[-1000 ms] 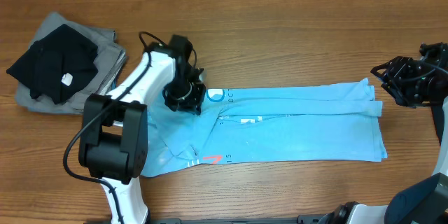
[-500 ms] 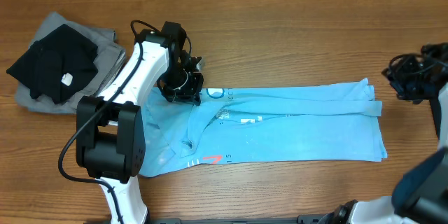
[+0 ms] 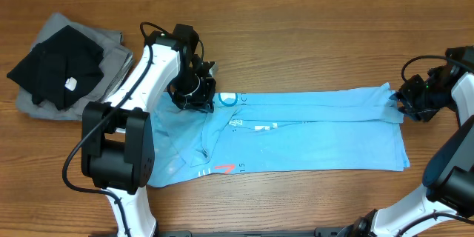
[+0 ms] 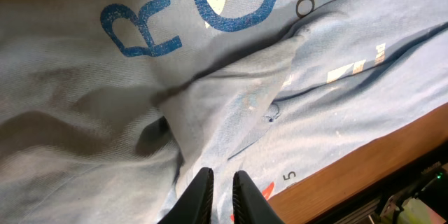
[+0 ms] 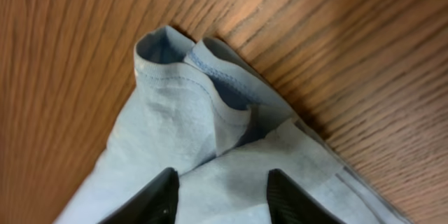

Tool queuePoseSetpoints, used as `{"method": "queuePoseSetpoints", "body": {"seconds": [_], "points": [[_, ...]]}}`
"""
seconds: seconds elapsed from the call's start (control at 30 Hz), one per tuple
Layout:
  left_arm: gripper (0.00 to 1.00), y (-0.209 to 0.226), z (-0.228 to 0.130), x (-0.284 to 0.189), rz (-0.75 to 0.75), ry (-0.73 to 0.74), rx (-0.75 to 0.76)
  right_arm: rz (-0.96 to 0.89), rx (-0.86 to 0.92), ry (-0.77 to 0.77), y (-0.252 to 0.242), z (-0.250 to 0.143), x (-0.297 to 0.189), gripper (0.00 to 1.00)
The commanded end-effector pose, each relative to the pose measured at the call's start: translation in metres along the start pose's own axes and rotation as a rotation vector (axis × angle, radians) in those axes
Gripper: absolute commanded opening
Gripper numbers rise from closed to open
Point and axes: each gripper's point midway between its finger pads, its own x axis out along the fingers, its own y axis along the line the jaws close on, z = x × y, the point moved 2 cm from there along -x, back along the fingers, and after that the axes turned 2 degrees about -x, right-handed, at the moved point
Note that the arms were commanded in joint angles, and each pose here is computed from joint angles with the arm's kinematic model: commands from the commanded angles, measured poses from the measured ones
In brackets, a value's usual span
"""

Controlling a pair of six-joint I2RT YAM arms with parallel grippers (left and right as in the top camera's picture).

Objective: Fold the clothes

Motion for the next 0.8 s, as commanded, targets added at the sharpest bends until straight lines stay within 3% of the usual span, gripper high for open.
{"method": "queuePoseSetpoints", "body": {"seconds": [0.0, 0.23, 0.5, 0.57, 0.6, 0.63, 0.77], "points": [[0.15, -0.005, 0.003, -0.002, -0.019, -0.005, 0.025, -0.035, -0.001, 0.031, -0.005, -0.006, 0.011, 0.49], [0.16, -0.005, 0.004, -0.002, -0.019, -0.007, 0.026, -0.097, 0.008, 0.065, -0.019, -0.013, 0.021, 0.44], [0.16, -0.005, 0.005, -0.002, -0.019, -0.014, 0.029, -0.095, 0.01, 0.061, -0.019, -0.012, 0.021, 0.21], [0.16, -0.005, 0.005, -0.002, -0.019, -0.013, 0.029, -0.094, 0.009, 0.056, -0.019, -0.011, 0.021, 0.25], [0.16, -0.005, 0.005, -0.002, -0.019, -0.013, 0.029, -0.092, 0.009, 0.051, -0.019, -0.009, 0.021, 0.41], [0.16, -0.005, 0.005, -0.002, -0.019, -0.013, 0.029, -0.089, 0.01, 0.043, -0.019, -0.008, 0.021, 0.46], [0.16, -0.005, 0.005, -0.002, -0.019, -0.014, 0.029, -0.076, 0.025, 0.001, -0.016, 0.002, 0.022, 0.44]]}}
